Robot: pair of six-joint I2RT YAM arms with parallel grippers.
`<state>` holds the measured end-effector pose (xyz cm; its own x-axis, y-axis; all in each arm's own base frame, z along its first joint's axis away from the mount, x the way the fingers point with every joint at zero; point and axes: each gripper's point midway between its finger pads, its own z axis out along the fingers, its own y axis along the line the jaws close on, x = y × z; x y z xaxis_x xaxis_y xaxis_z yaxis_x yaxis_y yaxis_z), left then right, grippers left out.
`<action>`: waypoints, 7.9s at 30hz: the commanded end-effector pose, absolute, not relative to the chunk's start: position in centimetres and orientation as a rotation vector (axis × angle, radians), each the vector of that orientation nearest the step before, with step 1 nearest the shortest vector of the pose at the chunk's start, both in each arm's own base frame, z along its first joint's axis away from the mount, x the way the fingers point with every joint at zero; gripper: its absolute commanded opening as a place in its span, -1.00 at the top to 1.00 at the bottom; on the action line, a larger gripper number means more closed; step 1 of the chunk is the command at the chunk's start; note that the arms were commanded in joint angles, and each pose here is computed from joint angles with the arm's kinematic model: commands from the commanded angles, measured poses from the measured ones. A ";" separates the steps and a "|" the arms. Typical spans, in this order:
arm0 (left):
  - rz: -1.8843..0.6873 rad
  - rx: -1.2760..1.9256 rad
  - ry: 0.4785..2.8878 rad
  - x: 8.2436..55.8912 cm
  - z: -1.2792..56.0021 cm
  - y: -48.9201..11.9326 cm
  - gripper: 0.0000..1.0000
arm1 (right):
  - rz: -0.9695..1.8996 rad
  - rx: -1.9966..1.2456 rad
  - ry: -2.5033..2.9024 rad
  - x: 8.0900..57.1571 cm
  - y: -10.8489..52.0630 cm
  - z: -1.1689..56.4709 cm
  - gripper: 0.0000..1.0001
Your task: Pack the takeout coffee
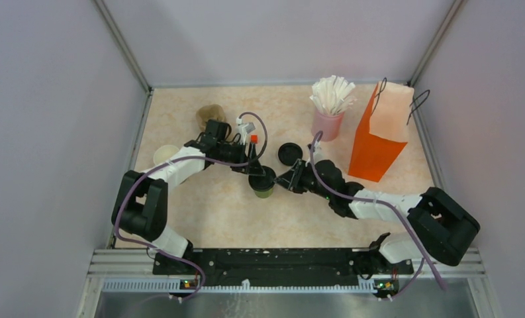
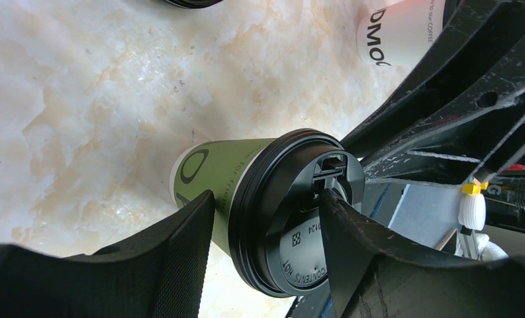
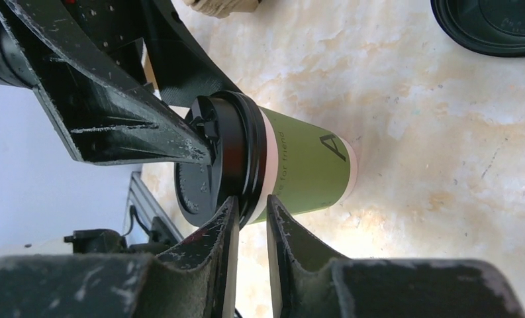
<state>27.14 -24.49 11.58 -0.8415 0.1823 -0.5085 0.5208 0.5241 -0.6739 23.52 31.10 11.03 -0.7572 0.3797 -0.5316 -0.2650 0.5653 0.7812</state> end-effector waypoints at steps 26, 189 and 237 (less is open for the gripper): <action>-1.190 0.578 2.532 25.9 7.9 -24.0 -0.24 | 0.288 0.012 2.556 21.5 25.0 1.2 0.72; -1.263 0.535 2.193 20.3 16.0 -23.4 -0.58 | 0.798 -0.631 2.110 24.3 29.1 19.1 -0.17; -1.192 0.628 2.179 22.2 14.9 -27.6 -0.36 | 0.656 -0.116 2.343 19.2 19.6 16.5 0.07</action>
